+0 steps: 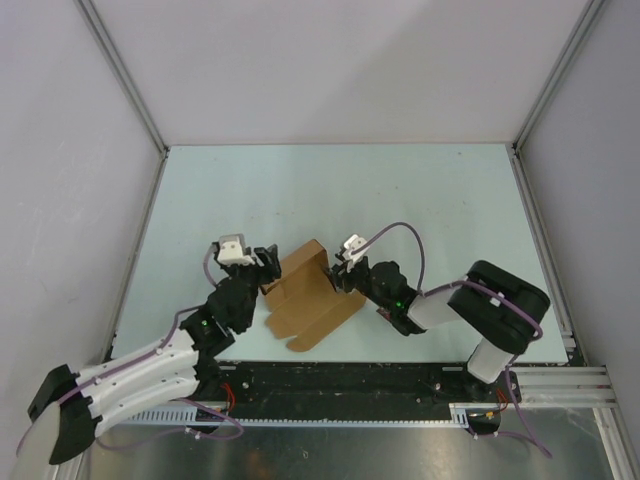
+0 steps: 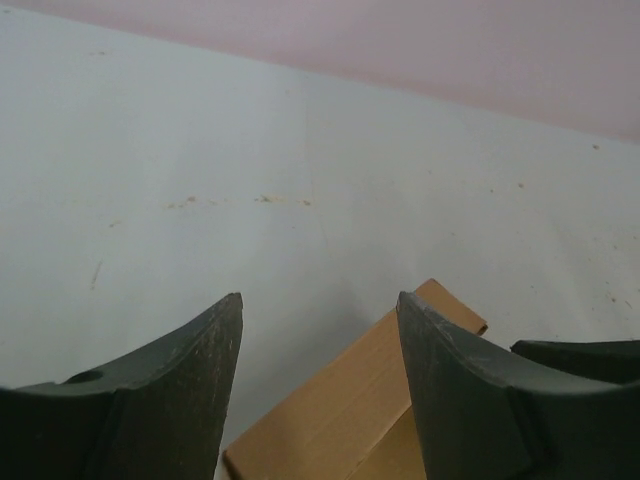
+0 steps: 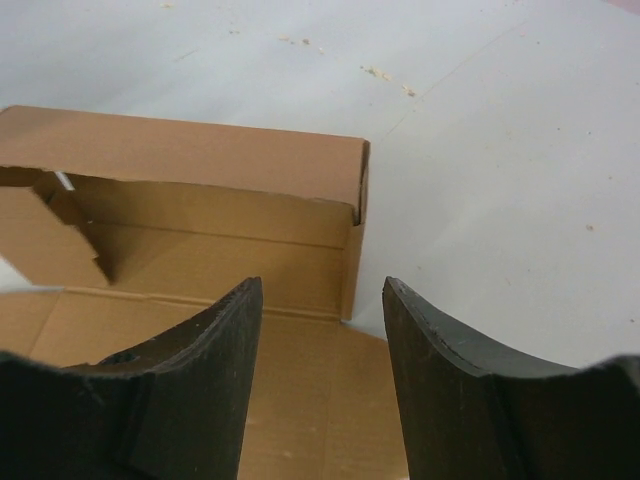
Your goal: Fold the paper box
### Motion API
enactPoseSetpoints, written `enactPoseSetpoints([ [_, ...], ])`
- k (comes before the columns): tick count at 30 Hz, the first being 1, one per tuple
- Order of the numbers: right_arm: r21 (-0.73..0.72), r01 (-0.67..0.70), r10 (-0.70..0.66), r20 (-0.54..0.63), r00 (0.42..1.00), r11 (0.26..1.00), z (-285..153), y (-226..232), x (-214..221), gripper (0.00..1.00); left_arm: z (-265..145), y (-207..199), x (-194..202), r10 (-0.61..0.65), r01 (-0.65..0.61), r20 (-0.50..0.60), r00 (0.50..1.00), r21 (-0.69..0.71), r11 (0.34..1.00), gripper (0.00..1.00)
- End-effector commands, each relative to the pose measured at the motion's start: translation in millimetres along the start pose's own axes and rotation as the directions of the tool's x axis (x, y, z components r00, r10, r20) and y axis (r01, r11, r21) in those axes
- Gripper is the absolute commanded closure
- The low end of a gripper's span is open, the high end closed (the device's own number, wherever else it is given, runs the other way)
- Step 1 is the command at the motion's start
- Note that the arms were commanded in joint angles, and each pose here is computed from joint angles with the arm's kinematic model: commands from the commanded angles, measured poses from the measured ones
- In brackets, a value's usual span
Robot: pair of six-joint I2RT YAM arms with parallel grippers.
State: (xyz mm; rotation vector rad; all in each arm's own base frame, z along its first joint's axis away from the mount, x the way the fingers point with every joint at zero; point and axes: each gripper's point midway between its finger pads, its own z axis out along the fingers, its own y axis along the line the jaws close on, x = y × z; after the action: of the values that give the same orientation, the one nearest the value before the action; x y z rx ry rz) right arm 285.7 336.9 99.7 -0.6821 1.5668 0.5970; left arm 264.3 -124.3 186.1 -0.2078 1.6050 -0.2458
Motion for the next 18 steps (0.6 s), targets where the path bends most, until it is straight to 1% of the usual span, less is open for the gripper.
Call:
enactPoseSetpoints([
  [1,-0.011,-0.028,0.028,0.022,0.999,1.0,-15.2,12.1,-18.4,0.43,12.4,-34.3,-11.0,-0.012,0.016,-0.028,1.0,0.145,0.989,0.32],
  [4,-0.026,-0.06,0.06,-0.009,0.998,0.998,-24.2,21.1,-18.4,0.47,26.6,-32.0,0.3,-0.004,0.015,-0.071,0.997,0.159,0.987,0.38],
  [5,-0.036,-0.069,0.068,-0.021,0.997,0.997,-26.4,24.6,-17.3,0.49,29.5,-31.2,3.3,-0.002,0.016,-0.083,0.997,0.166,0.986,0.42],
  [6,-0.053,-0.082,0.081,-0.018,0.997,0.995,-29.9,29.5,-19.4,0.51,33.5,-28.0,6.5,-0.002,0.018,-0.095,0.996,0.167,0.986,0.44],
  [7,-0.083,-0.103,0.101,-0.023,0.995,0.991,-31.9,38.0,-19.6,0.55,36.8,-26.1,13.8,0.01,0.009,-0.114,0.993,0.163,0.987,0.48],
  [11,-0.133,-0.141,0.142,-0.006,0.99,0.981,-34.5,56.9,-23.3,0.59,40.1,-24.5,25.1,0.019,0.007,-0.143,0.99,0.18,0.984,0.59],
  [18,-0.18,-0.172,0.179,0.021,0.984,0.969,-30.7,77.5,-23.0,0.6,35.6,-26.4,37.3,0.044,-0.005,-0.172,0.984,0.217,0.976,0.66],
])
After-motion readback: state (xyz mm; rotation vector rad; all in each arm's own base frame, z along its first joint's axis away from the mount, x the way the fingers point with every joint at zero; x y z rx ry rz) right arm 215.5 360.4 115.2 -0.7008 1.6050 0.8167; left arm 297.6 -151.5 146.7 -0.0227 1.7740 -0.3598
